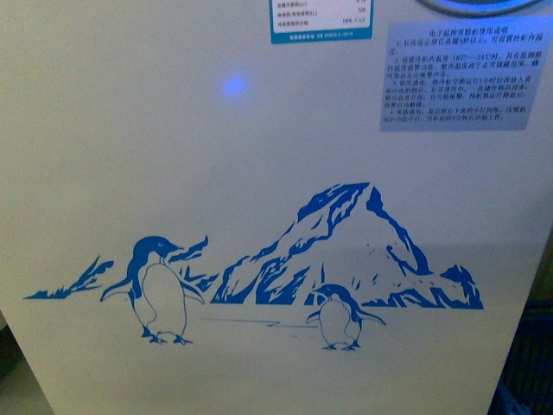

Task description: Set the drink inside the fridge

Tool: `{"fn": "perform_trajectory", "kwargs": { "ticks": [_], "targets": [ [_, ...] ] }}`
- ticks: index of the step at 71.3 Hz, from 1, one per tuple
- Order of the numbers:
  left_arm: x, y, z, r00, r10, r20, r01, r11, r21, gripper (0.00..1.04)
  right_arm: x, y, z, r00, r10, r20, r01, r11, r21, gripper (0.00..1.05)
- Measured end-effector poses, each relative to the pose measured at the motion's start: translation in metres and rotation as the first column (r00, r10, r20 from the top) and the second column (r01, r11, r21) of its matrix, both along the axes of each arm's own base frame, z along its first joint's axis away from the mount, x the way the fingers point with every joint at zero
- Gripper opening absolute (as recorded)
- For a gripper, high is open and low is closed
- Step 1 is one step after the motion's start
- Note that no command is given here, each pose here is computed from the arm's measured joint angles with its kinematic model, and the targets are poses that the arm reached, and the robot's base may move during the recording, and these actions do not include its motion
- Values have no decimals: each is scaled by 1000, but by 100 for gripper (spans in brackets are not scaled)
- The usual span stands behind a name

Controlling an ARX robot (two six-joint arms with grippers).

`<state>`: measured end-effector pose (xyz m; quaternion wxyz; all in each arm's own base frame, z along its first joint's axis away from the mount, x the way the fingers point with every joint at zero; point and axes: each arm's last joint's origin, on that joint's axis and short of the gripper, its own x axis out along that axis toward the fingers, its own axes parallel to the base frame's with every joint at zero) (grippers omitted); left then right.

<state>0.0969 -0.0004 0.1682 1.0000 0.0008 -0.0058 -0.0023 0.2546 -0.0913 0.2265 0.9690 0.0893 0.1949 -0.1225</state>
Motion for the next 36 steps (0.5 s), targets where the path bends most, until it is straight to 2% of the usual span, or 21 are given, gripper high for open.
{"fn": "perform_trajectory", "kwargs": {
  "ticks": [9,15,23,36],
  "targets": [
    [0,0,0,1000,0,0,0,1000,0,97,-42,15,55,988,-5,156,13,999,-50,46],
    [0,0,0,1000,0,0,0,1000,0,97,-64,24,73,975,-7,222,23,997,-71,46],
    [0,0,0,1000,0,0,0,1000,0,97,-91,40,83,959,-6,283,27,997,-72,46],
    [0,0,0,1000,0,0,0,1000,0,97,-121,57,75,957,6,290,9,999,-48,46]
  ]
}}
